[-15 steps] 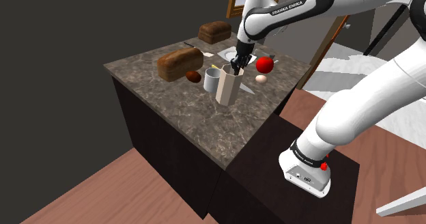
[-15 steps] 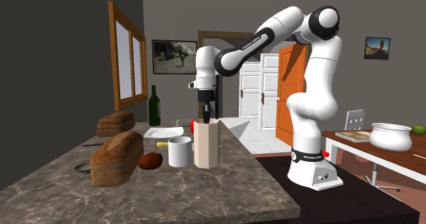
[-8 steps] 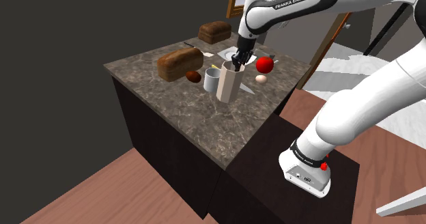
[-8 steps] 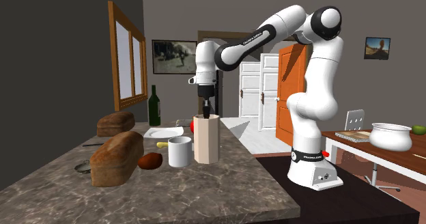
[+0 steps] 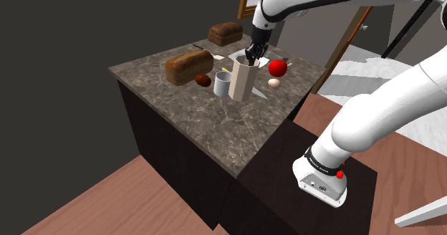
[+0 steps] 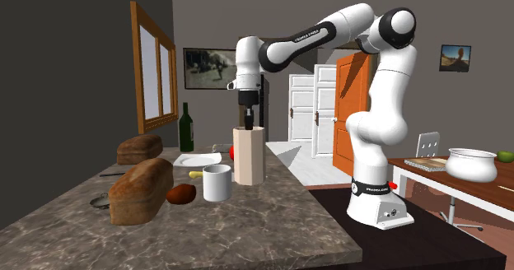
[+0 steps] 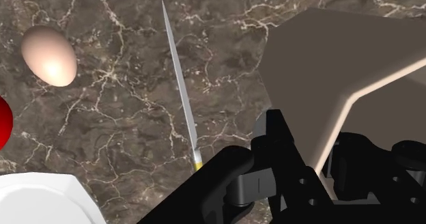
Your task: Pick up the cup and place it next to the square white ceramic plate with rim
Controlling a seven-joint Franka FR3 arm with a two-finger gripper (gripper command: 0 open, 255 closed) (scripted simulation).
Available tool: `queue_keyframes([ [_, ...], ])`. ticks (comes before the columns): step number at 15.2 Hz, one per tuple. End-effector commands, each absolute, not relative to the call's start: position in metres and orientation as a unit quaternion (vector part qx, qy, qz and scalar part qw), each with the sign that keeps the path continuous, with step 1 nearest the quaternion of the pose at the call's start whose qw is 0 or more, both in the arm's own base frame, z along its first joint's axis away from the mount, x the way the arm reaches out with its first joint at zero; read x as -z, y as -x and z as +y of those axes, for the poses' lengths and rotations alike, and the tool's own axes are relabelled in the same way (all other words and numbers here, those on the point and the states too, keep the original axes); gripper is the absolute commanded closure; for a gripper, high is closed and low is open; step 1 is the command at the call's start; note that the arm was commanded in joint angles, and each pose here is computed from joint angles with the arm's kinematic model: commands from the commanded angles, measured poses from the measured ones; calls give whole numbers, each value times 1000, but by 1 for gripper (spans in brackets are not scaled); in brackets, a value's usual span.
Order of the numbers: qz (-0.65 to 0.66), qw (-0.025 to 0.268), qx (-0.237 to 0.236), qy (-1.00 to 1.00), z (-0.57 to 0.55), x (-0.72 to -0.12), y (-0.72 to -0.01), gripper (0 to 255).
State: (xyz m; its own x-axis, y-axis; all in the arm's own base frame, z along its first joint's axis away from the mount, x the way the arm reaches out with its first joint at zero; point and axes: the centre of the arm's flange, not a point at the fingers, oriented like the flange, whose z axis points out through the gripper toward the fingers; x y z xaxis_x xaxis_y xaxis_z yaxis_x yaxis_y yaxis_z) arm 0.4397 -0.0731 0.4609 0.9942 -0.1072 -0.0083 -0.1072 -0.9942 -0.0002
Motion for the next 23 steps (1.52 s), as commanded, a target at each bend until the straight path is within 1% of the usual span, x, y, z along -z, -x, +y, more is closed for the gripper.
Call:
queue_keyframes([
  [1,54,0,-4,999,-73,-473,-439,255],
  [23,54,0,-4,999,-73,-589,-439,255],
])
